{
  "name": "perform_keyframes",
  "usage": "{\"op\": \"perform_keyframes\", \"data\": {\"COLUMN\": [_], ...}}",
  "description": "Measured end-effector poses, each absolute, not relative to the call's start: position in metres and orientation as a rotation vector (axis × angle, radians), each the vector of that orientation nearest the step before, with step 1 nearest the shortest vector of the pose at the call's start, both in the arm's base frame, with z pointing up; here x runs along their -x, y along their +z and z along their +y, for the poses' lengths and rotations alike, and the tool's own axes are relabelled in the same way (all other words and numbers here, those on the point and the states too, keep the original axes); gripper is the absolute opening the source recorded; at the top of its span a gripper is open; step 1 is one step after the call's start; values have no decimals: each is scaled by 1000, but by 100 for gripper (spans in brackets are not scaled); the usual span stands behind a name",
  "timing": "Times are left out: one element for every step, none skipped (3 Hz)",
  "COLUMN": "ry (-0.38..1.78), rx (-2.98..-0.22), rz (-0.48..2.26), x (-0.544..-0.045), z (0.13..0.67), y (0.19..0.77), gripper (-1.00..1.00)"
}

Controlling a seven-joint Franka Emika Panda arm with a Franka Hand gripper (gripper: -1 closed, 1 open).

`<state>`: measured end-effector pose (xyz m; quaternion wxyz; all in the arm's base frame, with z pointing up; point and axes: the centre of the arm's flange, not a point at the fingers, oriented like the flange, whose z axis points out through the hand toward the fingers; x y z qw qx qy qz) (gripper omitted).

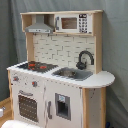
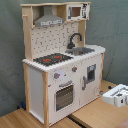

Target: Play with the kitchen

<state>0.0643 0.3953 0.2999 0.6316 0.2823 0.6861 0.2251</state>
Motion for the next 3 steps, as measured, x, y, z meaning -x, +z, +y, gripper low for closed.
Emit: {"op": "perform_keyframes", "data": {"ry": [553, 634, 700], "rx": [-786, -879, -962], "rz": [1558, 1506, 1465], "x": [-85, -90, -96], "z": [399, 400, 406], "y": [322, 328, 329], "gripper": [100, 100, 100]}}
